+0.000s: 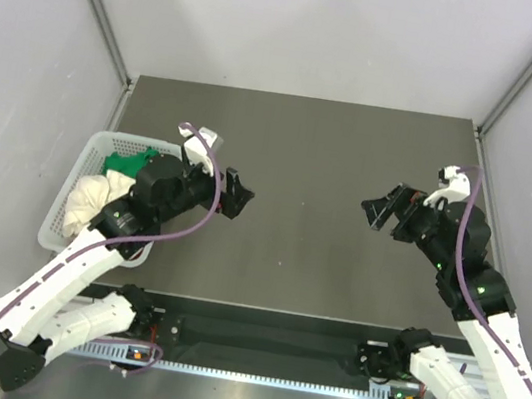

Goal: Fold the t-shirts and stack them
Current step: Grab the tshirt from the pile

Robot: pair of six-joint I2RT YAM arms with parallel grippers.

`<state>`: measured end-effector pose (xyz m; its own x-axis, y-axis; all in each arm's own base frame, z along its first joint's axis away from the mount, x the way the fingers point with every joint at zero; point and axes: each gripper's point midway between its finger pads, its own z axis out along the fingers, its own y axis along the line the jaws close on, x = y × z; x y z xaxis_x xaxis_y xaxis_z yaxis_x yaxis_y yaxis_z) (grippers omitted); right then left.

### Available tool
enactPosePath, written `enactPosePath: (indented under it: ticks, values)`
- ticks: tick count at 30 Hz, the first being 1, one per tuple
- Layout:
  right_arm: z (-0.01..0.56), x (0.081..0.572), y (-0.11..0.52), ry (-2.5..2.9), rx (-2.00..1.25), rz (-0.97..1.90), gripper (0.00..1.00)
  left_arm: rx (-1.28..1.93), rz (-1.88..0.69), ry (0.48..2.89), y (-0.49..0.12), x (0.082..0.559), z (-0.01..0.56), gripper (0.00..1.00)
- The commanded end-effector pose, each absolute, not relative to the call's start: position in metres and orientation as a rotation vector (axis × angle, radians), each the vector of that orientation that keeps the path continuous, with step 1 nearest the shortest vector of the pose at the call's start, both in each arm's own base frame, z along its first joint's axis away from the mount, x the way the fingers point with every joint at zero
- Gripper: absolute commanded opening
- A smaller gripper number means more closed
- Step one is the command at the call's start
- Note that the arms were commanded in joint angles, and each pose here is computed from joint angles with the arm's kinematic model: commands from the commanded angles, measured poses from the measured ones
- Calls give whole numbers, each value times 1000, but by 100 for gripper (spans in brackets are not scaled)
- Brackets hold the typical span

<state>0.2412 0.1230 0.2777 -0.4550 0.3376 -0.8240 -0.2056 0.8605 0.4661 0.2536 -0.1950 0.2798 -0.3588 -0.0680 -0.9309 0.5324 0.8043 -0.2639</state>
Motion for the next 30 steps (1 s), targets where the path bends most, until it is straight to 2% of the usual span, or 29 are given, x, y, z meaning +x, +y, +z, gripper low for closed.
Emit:
enactPosePath:
  ticks: [1,5,10,12,16,18,20,22,25,30]
  values:
    - [297,237,123,1904,97,640,100,259,-666,1846,-192,256,296,96]
    - [295,234,123,1902,109,654,100,89,-449,2014,-166,278,263,96]
    - [284,229,132,1923,97,712,99,-273,-105,2047,-112,309,251,93]
    - [281,229,134,1930,95,724,100,-431,-22,2073,-91,314,240,86]
    - [271,227,141,1973,51,749,99,-782,23,2040,-44,319,226,78]
    - [266,226,142,1992,49,746,100,-1016,47,1989,-9,316,216,69]
    - [263,227,141,2005,50,739,100,-1136,127,1942,14,307,208,67]
    - [259,226,144,2022,34,750,100,-1186,216,1881,35,301,206,67]
    - [255,224,148,2034,-2,764,100,-1186,212,1866,42,306,199,67]
    - [252,224,146,2044,-21,737,100,-1136,223,1978,36,305,170,71]
